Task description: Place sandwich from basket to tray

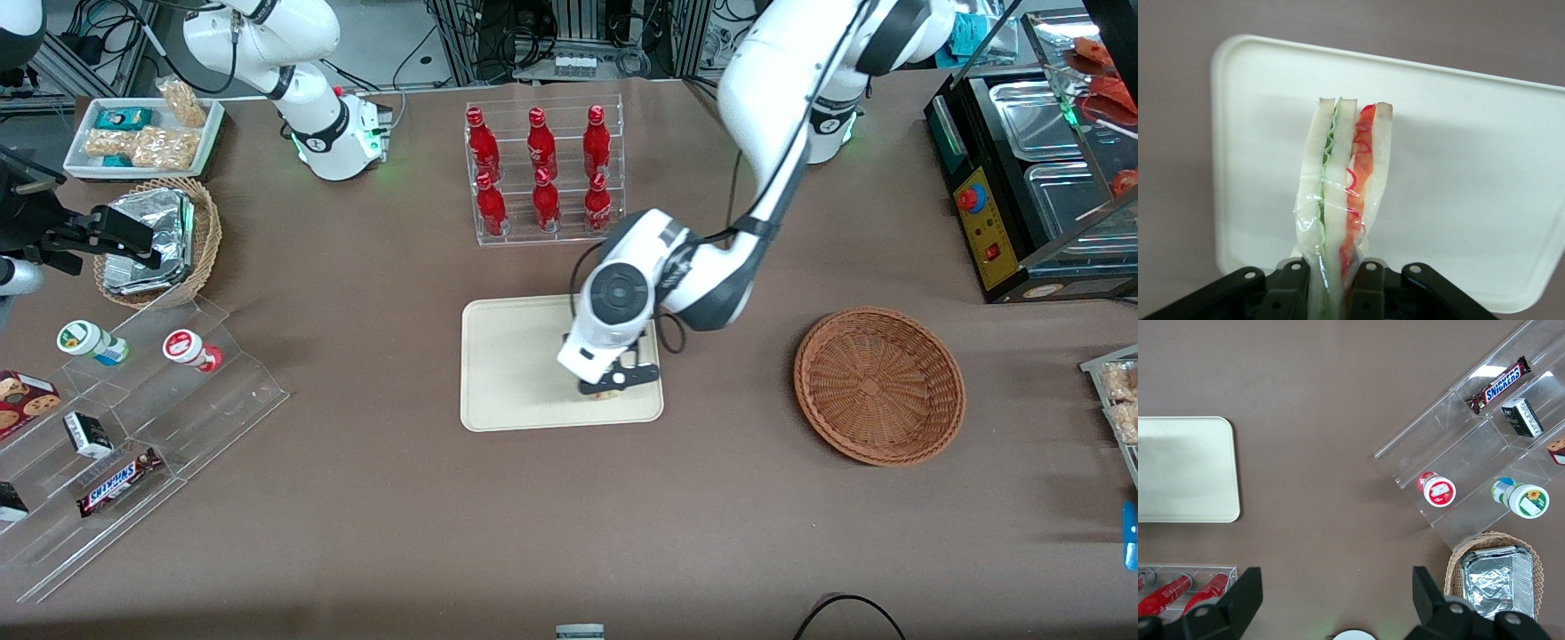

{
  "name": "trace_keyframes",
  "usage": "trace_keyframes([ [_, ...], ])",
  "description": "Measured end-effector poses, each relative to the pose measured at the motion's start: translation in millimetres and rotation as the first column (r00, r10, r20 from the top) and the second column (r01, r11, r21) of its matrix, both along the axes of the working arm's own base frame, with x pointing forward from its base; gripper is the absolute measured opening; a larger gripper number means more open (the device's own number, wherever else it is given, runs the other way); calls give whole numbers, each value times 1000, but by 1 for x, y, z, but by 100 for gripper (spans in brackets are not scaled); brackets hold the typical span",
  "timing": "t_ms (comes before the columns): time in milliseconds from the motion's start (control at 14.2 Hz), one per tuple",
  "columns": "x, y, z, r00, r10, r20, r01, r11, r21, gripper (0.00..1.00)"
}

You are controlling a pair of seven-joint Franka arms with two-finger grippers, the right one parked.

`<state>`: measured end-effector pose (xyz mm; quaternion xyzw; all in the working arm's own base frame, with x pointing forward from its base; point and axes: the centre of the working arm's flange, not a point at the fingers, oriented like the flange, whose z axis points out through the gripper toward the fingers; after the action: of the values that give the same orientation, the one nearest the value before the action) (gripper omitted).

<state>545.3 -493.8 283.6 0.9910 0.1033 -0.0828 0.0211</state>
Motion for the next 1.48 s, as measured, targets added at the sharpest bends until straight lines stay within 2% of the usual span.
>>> trace_keyframes([
  [212,-14,-38,-25,998,19,54,-17,999,-41,15],
  [424,-25,-52,-48,998,8,57,-5,999,-49,15],
  [565,-30,-58,-58,999,11,52,-7,998,-70,16],
  [635,-31,-60,-61,998,26,49,-22,995,-94,20],
  [706,-32,-62,-63,998,45,44,-39,992,-119,30],
  [847,-36,-68,-60,998,52,41,-46,988,-145,51],
  [988,-36,-72,-39,997,49,56,-39,986,-163,70],
  [1059,-33,-68,-23,997,49,55,-39,987,-158,79],
  [1200,-22,-47,20,998,29,53,-23,994,-110,99],
  [1412,-4,11,67,998,56,-12,-56,998,9,100],
  [1482,1,28,72,997,75,-26,-74,997,34,100],
])
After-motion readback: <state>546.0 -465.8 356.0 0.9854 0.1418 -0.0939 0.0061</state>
